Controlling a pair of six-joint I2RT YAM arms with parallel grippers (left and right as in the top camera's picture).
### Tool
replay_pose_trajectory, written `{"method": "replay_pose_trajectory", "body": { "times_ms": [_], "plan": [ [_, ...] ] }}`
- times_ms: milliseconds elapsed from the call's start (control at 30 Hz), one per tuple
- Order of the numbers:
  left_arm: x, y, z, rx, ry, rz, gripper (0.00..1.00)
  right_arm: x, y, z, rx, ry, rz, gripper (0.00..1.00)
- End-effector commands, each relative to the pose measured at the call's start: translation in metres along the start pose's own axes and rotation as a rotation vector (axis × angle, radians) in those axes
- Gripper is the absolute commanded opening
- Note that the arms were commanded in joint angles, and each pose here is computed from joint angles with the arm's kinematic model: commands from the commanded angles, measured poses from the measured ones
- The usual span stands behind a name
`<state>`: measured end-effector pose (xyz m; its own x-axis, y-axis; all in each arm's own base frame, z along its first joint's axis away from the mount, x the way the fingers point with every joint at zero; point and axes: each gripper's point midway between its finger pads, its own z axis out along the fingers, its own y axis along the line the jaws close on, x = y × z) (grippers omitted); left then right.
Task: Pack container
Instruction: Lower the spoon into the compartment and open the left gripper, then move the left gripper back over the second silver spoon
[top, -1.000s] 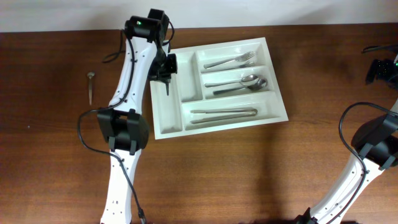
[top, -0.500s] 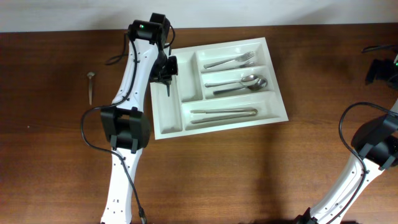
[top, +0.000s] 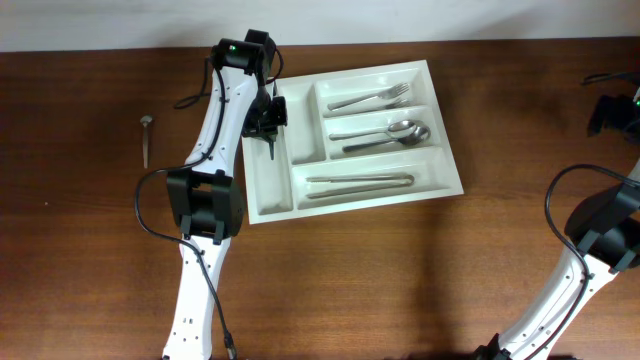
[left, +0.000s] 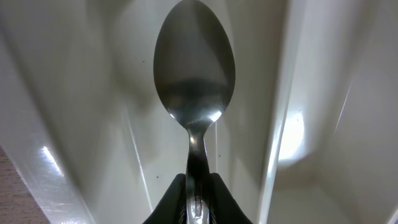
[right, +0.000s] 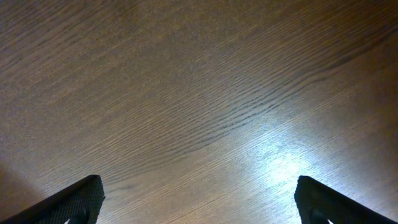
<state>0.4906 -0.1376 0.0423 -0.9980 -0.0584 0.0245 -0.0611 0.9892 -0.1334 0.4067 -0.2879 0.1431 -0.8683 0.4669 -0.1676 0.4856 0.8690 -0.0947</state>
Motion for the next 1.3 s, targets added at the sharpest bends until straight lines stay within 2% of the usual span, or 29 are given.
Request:
{"method": "replay_pose_trajectory", "body": {
  "times_ms": [0,33,67,300,433,533,700,800,933,1000,1267],
  "plan": [
    [-0.003,0.003,0.002,0.008,-0.002,-0.018,0.14,0.001,0.0,0.0,-0.005,0.002,-0.006,0.99],
    [-0.003,0.003,0.002,0.008,-0.003,-0.018,0.31,0.001,0.0,0.0,-0.005,0.002,-0.006,0.99],
    [-0.004,0.003,0.002,0.009,-0.007,-0.018,0.36,0.001,0.0,0.0,-0.005,0.002,-0.006,0.99],
    [-0.014,0.016,-0.001,0.017,-0.035,-0.044,0.38,0.001,0.0,0.0,-0.005,0.002,-0.006,0.99],
    [-0.027,0.029,-0.018,0.03,-0.091,-0.054,0.38,0.001,0.0,0.0,-0.005,0.002,-0.006,0.99],
    [-0.043,0.039,-0.051,0.047,-0.193,-0.026,0.38,0.001,0.0,0.0,-0.005,0.002,-0.006,0.99],
    [-0.064,0.056,-0.125,0.062,-0.41,0.029,0.51,0.001,0.0,0.0,-0.005,0.002,-0.006,0.99],
    [-0.062,0.085,-0.157,0.001,-0.475,-0.015,0.52,0.001,0.0,0.0,-0.005,0.002,-0.006,0.99],
    [-0.043,0.147,-0.174,-0.144,-0.435,-0.054,0.52,0.001,0.0,0.0,-0.005,0.002,-0.006,0.99],
    [-0.041,0.167,-0.173,-0.168,-0.422,-0.058,0.56,0.001,0.0,0.0,-0.005,0.002,-0.006,0.99],
    [-0.032,0.235,-0.168,-0.243,-0.374,-0.159,0.57,0.001,0.0,0.0,-0.005,0.002,-0.006,0.99]
  ]
}}
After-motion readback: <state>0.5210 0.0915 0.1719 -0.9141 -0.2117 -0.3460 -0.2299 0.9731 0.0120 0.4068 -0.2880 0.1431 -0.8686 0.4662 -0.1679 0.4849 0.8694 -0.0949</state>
